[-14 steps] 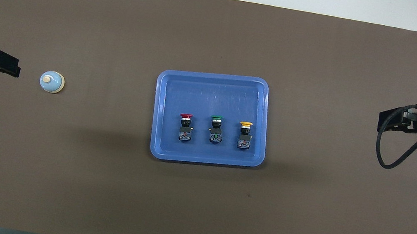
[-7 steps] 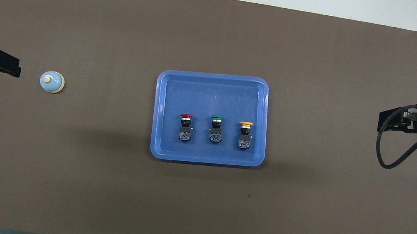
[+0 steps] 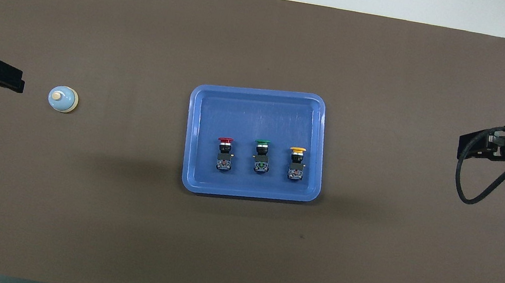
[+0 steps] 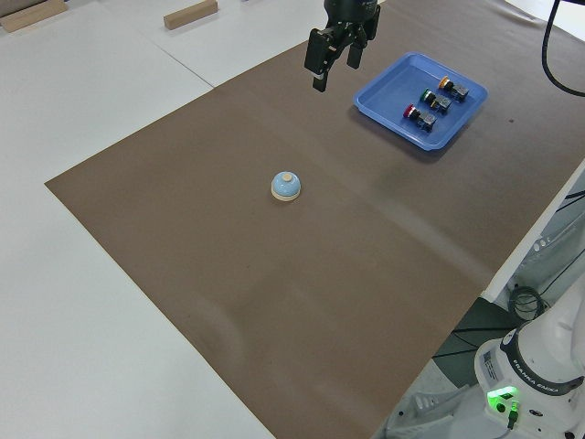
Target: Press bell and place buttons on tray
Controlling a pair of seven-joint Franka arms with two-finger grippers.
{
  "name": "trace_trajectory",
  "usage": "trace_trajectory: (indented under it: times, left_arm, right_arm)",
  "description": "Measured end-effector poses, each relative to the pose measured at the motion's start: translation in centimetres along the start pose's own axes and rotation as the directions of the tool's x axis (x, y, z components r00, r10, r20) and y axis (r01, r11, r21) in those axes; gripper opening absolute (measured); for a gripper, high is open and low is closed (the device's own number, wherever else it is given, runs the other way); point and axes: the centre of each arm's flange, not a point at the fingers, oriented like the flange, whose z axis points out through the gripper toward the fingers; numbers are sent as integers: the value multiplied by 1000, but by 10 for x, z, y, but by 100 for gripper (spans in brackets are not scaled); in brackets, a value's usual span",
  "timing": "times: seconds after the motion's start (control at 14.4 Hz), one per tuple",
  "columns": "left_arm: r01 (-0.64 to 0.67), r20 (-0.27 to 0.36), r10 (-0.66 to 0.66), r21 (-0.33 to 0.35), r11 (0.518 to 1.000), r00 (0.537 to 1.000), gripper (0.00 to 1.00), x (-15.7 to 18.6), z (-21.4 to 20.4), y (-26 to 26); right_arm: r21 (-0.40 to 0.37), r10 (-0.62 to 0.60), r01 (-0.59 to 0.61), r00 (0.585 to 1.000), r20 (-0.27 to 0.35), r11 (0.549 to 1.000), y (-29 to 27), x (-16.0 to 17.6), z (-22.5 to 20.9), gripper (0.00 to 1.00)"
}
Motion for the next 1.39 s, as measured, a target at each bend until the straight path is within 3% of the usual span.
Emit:
trace_trajectory:
  times: [1.39]
  left_arm:
    - [2, -9, -2, 0, 1000, 1000, 100, 1, -4, -1]
  right_arm:
    - [0, 0, 0, 1000, 0, 1000, 0, 0, 0, 100]
